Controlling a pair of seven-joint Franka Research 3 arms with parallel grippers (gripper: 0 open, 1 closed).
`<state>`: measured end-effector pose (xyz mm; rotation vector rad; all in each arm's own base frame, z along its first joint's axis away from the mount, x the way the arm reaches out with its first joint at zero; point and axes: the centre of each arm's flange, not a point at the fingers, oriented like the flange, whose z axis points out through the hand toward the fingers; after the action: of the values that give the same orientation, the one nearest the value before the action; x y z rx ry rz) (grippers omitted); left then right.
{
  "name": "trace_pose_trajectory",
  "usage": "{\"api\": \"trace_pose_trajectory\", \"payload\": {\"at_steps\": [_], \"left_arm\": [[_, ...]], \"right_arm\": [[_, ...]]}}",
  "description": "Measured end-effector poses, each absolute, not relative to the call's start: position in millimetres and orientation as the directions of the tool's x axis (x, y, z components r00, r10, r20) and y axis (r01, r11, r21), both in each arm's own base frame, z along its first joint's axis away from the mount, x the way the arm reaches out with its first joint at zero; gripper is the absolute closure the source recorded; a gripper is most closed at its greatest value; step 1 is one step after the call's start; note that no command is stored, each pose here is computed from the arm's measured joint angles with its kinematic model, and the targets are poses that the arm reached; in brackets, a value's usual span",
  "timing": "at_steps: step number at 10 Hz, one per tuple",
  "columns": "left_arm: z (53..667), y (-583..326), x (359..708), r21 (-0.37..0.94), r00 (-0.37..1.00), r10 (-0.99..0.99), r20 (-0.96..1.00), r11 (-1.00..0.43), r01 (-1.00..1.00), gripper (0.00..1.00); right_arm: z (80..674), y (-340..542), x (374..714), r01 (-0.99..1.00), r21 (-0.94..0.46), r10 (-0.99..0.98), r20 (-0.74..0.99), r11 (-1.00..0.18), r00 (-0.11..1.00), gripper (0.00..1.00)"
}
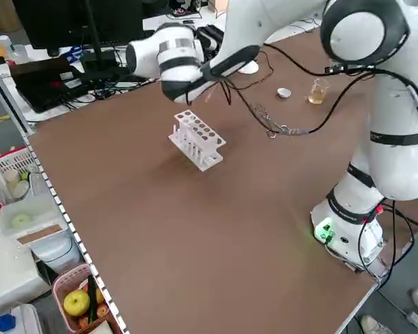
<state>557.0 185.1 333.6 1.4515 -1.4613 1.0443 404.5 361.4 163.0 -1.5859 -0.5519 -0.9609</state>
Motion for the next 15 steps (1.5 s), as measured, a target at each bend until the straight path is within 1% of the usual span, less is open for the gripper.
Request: {"api": "trace_pose_trajectory", "payload": {"at_steps": [2,4,6,8,11,15], "left_arm": [[306.1,203.7,554.9,0.015,0.018,-0.275,0.961,-0.014,-1.000,0.79],[284.0,238.8,545.7,0.035,0.046,-0.220,0.974,-0.052,-0.998,0.79],[275.0,264.8,549.9,0.018,0.030,-0.133,0.991,-0.090,-0.996,0.79],[268.6,267.9,557.9,0.005,0.011,-0.053,0.999,-0.112,-0.994,0.79],[262.2,267.5,557.1,0.011,0.012,-0.009,1.000,-0.119,-0.993,0.79],[236.7,272.2,530.1,0.026,0.018,0.060,0.998,-0.129,-0.991,0.79]], "right_arm": [[161.5,367.6,398.1,0.756,-0.604,-0.157,0.796,-0.252,0.584,0.61],[159.7,372.6,392.1,0.733,-0.627,-0.167,0.778,-0.265,0.605,0.61],[160.4,382.8,383.0,0.709,-0.661,-0.173,0.750,-0.245,0.639,0.61],[162.9,394.3,373.1,0.683,-0.697,-0.183,0.717,-0.220,0.673,0.61],[170.2,396.6,373.2,0.674,-0.705,-0.186,0.708,-0.220,0.681,0.61],[180.0,404.3,366.6,0.622,-0.753,-0.192,0.657,-0.214,0.729,0.61]]}}
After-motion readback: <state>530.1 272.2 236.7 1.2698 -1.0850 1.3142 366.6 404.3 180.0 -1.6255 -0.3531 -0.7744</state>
